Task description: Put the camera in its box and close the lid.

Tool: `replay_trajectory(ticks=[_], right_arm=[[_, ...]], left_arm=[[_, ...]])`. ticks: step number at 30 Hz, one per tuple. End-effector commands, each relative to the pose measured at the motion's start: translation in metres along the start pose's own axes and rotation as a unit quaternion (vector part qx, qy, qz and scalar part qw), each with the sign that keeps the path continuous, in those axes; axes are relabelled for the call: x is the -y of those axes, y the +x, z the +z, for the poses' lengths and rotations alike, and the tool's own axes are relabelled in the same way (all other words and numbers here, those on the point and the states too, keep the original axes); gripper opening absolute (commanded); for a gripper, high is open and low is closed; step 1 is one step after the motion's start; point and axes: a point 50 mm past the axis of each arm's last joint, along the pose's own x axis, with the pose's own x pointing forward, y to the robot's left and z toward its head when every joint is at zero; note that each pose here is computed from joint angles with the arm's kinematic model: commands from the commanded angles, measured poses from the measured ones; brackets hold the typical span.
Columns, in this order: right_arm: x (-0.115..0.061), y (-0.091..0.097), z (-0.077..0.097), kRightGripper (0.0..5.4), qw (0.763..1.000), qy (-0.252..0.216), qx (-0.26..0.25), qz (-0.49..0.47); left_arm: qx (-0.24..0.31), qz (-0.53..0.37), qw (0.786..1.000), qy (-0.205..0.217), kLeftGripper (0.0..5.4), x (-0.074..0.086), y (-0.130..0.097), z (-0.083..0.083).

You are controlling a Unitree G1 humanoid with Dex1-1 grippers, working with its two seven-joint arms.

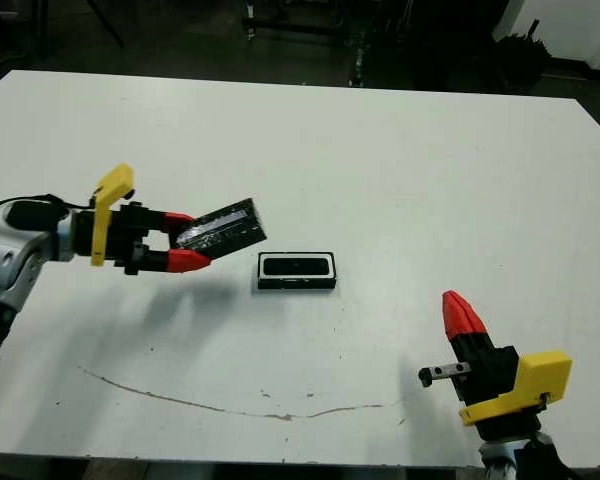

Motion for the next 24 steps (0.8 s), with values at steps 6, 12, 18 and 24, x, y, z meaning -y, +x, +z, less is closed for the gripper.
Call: replay_trajectory(ticks=[6, 12, 18, 24], right_arm=[[0.000, -0.002, 0.000, 0.00, 1.000, -0.010, -0.001, -0.002], [0.000, -0.001, 0.000, 0.00, 1.000, -0.004, 0.003, -0.001], [0.001, -0.001, 0.001, 0.00, 1.000, -0.002, 0.003, -0.002], [0.001, 0.000, 0.001, 0.00, 1.000, -0.005, 0.008, 0.001]], left_arm=[[-0.035, -0.008, 0.999, 0.029, 3.18, -0.008, 0.019, 0.002], [-0.044, -0.012, 0.999, 0.028, 3.18, -0.010, 0.033, -0.002], [-0.062, -0.028, 0.997, 0.026, 3.18, -0.009, 0.044, -0.010], [-0.079, -0.051, 0.995, 0.018, 3.18, -0.008, 0.048, -0.017]])
